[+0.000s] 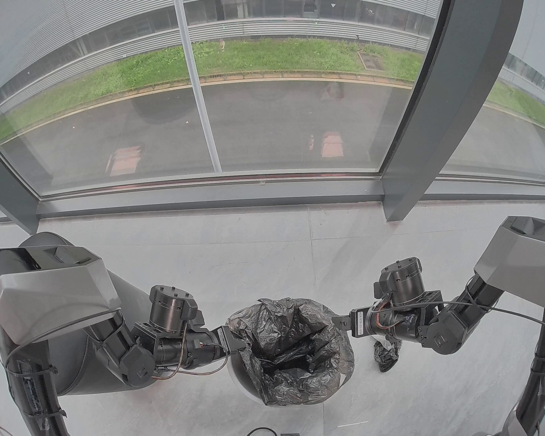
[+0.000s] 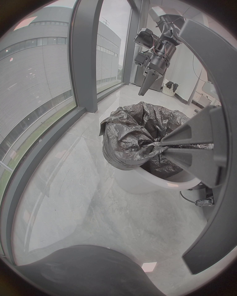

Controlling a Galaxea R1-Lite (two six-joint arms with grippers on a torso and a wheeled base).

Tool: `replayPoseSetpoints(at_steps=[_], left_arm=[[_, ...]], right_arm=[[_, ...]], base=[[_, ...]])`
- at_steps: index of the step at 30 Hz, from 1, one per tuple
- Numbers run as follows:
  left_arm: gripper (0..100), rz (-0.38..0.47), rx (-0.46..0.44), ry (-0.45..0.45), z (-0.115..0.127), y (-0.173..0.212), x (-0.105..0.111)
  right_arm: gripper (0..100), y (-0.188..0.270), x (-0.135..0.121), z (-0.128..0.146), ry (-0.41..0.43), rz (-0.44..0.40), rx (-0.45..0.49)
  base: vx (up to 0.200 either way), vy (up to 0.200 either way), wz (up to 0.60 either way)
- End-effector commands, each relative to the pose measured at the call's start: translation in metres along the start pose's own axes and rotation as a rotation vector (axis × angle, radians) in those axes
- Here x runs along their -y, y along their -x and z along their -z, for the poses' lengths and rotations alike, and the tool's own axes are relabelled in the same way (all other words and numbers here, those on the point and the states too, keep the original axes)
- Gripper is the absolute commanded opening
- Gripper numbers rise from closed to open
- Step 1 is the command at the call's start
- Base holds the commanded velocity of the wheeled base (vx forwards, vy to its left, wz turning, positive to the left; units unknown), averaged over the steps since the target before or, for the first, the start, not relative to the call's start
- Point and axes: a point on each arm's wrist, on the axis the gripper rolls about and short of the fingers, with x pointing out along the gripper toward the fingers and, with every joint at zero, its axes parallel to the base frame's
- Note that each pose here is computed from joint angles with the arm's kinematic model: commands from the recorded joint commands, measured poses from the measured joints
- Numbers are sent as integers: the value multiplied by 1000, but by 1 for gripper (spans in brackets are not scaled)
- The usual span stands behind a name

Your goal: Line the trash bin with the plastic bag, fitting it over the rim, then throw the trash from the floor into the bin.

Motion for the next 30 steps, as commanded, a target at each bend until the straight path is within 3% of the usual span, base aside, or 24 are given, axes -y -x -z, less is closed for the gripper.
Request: replayPoseSetpoints(at_steps=[1,12,17,26,30], left_arm=[[0,4,7,-2,2,10,3],[0,-72,-27,19,21,22,-9],[0,-154,12,3,23,17,-16],[0,-185,35,-50,24,19,-15],[0,-246,73,-75,24,19,-17]], right_arm=[[100,7,-9,-7,11,-29,32],[100,9,-15,-4,17,-48,26],[100,9,-15,-3,17,-50,22],[100,11,-12,2,14,-63,60],[100,13,-11,5,13,-65,65]], base=[[0,0,0],[0,0,0],[0,0,0],[0,0,0],[0,0,0]])
